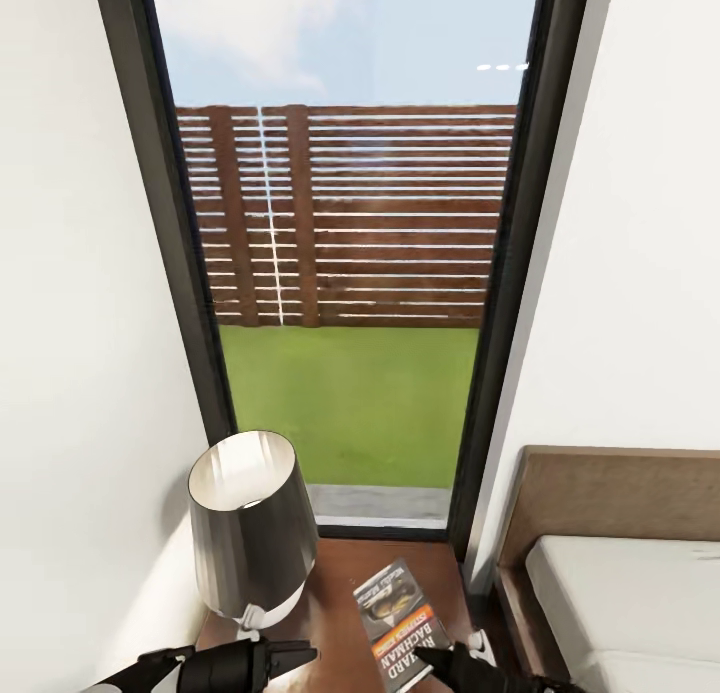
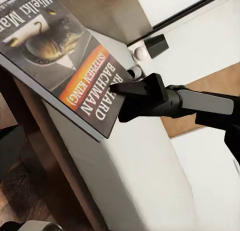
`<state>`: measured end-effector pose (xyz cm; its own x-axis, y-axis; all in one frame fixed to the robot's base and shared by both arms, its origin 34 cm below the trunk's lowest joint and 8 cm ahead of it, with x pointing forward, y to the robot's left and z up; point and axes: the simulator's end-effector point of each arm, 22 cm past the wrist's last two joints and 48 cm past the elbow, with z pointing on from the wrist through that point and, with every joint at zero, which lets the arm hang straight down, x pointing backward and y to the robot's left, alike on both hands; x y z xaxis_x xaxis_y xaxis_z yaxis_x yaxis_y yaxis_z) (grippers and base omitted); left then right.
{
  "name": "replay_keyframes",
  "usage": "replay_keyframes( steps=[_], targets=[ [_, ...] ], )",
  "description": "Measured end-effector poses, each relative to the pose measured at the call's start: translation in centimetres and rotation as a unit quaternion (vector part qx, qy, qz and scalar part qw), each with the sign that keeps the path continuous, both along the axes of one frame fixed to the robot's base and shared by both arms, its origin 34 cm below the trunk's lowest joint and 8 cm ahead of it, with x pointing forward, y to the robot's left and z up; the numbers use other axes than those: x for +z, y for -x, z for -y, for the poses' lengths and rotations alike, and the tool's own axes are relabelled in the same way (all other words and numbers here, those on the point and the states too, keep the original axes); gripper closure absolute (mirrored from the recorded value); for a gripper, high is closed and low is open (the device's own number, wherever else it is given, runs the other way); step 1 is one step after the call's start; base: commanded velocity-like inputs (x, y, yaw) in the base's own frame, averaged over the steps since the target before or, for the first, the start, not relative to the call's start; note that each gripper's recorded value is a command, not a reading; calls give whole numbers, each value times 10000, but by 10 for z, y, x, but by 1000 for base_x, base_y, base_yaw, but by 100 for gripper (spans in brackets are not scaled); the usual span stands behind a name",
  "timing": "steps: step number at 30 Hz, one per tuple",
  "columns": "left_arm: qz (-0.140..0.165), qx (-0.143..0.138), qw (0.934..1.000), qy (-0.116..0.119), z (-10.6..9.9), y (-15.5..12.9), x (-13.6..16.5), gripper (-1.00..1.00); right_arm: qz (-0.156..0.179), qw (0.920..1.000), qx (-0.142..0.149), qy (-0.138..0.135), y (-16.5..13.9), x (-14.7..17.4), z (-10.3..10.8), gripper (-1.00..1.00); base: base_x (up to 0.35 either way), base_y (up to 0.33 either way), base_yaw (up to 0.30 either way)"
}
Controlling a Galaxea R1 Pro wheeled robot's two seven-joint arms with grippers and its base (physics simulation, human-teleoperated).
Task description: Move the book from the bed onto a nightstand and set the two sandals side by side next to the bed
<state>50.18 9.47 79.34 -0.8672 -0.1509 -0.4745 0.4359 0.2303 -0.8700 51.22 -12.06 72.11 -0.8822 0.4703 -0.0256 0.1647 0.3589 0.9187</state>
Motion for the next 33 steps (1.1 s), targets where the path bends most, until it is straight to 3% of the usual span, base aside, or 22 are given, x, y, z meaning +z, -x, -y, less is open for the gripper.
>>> replay_keyframes(
  steps=[3,7,11,13,16,23,29,33],
  targets=[
    [-13,15,10000,-6,0,0,-1,-100,35,9996,-171,-221,-8,8,-15,100,0,0,0],
    [-18,39,10000,-16,-1,-1,-1,-100,236,9970,-587,-445,-28,22,-14,100,0,0,0],
    [-20,58,10000,-33,-2,-1,-2,-100,396,9898,-1137,-755,-53,40,-2,100,0,0,0],
    [-21,57,10000,-33,-2,-1,-2,-100,525,9820,-1577,-893,-70,49,13,100,0,0,0],
    [-25,58,10000,-34,-2,-1,-2,-100,567,9790,-1738,-908,-74,50,20,100,0,0,0],
    [-26,51,10000,-21,-2,-1,-5,-100,555,9785,-1767,-907,-74,46,19,100,0,0,0],
    [-27,47,10000,-33,-1,-1,-13,-100,571,9779,-1727,-1032,-73,41,-10,100,0,0,0],
    [-27,47,10000,-35,-1,-2,-19,-100,603,9778,-1718,-1035,-74,36,-16,100,0,0,0]
  ],
)
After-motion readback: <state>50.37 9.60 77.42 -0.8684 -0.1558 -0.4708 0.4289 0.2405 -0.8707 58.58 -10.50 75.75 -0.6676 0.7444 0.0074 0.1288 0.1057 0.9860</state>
